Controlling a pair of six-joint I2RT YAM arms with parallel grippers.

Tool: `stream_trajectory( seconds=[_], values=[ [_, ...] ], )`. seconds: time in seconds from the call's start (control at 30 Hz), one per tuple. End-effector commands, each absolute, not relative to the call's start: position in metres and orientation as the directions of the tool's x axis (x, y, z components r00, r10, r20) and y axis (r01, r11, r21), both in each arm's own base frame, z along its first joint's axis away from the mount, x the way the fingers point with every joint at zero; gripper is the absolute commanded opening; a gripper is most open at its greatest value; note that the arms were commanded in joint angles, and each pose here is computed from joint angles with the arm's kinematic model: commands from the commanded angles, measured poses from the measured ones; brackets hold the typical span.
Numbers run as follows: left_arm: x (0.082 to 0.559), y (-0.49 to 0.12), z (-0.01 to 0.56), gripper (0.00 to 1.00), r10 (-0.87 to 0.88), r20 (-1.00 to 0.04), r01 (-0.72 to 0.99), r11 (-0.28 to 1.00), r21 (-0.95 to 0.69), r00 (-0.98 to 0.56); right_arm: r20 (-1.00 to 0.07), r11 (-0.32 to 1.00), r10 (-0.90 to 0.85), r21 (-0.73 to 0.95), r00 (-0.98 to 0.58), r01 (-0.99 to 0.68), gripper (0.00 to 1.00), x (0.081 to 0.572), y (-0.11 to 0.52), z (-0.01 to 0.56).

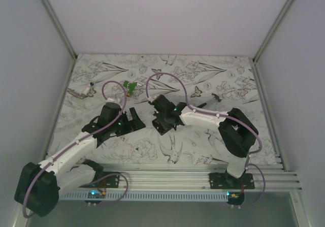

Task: Snap on the fuse box
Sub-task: Install the fuse at the fuse box base.

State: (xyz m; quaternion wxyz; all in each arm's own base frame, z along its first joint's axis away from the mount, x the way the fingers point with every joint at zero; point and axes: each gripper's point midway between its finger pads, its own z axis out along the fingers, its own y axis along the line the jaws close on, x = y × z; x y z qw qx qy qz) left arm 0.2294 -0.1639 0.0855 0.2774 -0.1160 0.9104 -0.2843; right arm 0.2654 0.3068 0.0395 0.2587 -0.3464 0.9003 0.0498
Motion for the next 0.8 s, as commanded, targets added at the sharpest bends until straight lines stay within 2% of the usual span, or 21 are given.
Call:
stream_trajectory(
  seconds=[0.0,0.5,0.77],
  values=[
    [0.216,-0.163,0.080,1.00,-0.359,-0.412,-0.058,0.807,-0.587,-0.837,-0.358,0.746,-0.641,-0.084,-0.679,-0.660,0.02,0.231,0.283,0.016],
    [0.215,-0.167,0.088,1.00,-0.352,-0.422,-0.031,0.797,-0.604,-0.835,-0.502,0.763,-0.573,-0.040,-0.647,-0.645,0.31,0.247,0.307,0.056],
    [0.216,-0.167,0.090,1.00,-0.348,-0.425,-0.026,0.798,-0.602,-0.835,-0.526,0.765,-0.567,-0.052,-0.634,-0.642,0.31,0.251,0.307,0.066]
  ],
)
